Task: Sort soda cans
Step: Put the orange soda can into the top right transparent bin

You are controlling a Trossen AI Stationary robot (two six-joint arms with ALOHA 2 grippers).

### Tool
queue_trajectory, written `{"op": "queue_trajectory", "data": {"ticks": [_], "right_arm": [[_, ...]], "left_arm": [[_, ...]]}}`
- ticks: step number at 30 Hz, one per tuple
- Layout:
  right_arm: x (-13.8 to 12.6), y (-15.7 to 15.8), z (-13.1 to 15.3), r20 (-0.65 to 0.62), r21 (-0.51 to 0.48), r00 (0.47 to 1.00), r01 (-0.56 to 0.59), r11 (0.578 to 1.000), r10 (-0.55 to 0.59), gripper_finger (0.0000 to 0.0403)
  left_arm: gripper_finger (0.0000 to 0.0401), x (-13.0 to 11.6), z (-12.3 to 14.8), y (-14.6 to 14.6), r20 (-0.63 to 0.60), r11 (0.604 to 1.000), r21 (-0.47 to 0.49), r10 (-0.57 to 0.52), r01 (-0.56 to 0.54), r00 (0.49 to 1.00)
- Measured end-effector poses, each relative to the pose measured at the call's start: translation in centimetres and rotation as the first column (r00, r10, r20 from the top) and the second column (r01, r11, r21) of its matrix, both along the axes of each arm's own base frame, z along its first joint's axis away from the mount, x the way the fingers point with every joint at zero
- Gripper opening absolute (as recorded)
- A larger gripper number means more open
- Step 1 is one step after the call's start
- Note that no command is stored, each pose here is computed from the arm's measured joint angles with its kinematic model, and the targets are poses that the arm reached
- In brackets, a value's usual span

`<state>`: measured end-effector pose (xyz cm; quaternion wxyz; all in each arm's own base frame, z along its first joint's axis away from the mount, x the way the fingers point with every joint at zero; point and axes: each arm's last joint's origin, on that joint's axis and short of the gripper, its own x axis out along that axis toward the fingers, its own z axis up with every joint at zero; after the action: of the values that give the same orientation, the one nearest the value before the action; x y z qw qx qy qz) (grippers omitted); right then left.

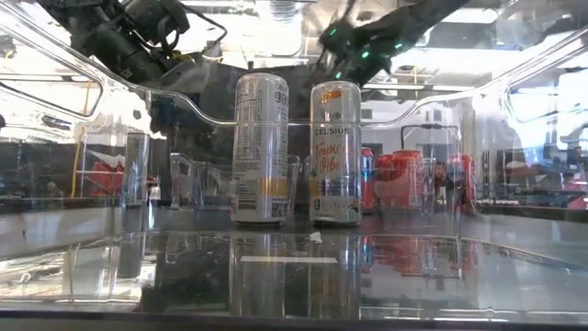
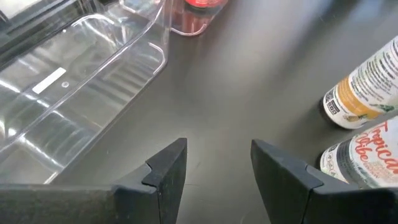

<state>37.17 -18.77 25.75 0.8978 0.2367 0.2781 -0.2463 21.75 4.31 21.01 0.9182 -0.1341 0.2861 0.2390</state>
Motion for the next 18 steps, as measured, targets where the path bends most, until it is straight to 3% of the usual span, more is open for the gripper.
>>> {"op": "queue_trajectory", "data": {"ticks": [7, 18], "right_arm": [[2.2, -0.3, -0.8, -0.152, 0.074, 0.988, 0.020, 0.997, -0.008, 0.0199], [0.9, 0.5, -1.6, -0.339, 0.136, 0.940, 0.091, 0.987, -0.040, 0.0071]], "left_arm": [[0.0174, 0.0, 0.0, 0.0, 0.014, 0.999, -0.032, 0.026, -0.026, 1.000], [0.0174, 0.0, 0.0, 0.0, 0.013, 0.999, -0.033, 0.026, -0.025, 1.000]]}}
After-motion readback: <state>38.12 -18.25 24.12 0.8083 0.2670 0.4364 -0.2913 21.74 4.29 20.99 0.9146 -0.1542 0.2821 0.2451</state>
